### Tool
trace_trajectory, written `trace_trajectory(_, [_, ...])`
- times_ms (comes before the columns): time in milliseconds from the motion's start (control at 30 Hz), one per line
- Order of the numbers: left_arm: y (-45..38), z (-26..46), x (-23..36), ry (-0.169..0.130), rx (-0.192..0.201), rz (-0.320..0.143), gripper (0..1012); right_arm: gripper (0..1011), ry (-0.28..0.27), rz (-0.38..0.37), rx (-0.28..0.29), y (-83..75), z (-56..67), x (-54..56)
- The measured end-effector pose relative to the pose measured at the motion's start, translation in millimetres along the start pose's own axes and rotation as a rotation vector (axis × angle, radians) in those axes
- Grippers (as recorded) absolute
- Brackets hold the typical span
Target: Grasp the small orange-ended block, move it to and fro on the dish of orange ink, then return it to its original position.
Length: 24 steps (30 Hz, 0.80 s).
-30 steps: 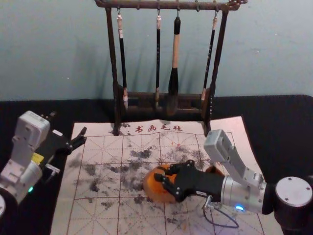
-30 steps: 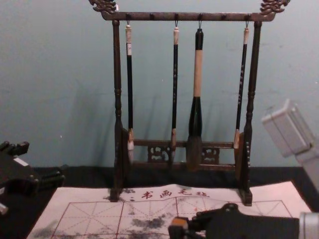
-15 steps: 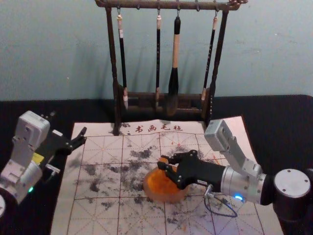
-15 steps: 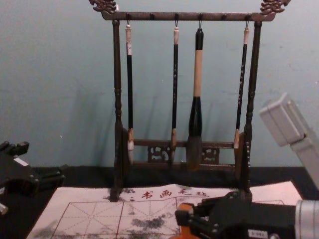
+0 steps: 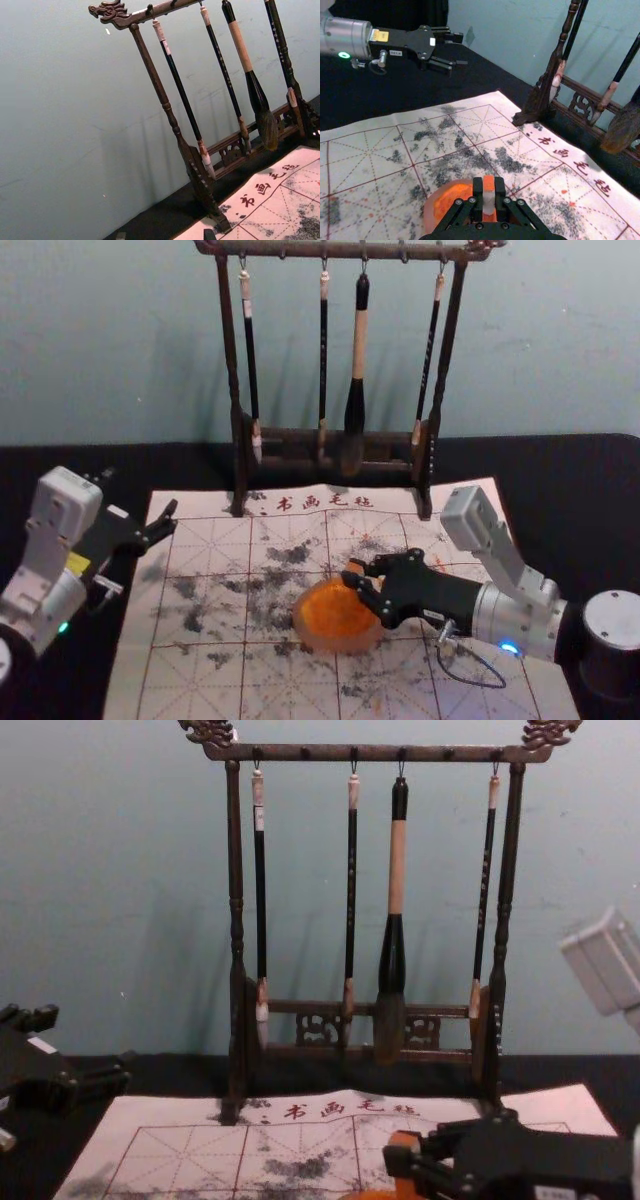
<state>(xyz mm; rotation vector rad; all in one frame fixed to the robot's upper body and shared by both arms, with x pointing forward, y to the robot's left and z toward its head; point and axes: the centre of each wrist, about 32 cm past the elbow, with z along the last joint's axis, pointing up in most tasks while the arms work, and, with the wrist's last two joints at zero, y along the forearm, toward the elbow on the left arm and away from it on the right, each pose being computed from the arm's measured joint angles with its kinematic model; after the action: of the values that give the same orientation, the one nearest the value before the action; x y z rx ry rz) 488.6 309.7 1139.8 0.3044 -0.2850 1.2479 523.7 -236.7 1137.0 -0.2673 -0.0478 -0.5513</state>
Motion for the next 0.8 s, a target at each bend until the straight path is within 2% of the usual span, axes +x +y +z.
trace_trajectory(367, [0.0,0.0,0.0,0.000,0.000,0.000,1001,80,-0.003,0.035,0.003,-10.6,1.5,-10.1])
trace_trajectory(533, [0.0,0.0,0.0,0.000,0.000,0.000,1001,80,-0.003,0.065,0.004,-6.4,2.1,-15.4])
trace_trajectory(800, [0.0,0.0,0.0,0.000,0.000,0.000,1001,80,-0.012,0.081,0.000,5.6,3.7,-17.5])
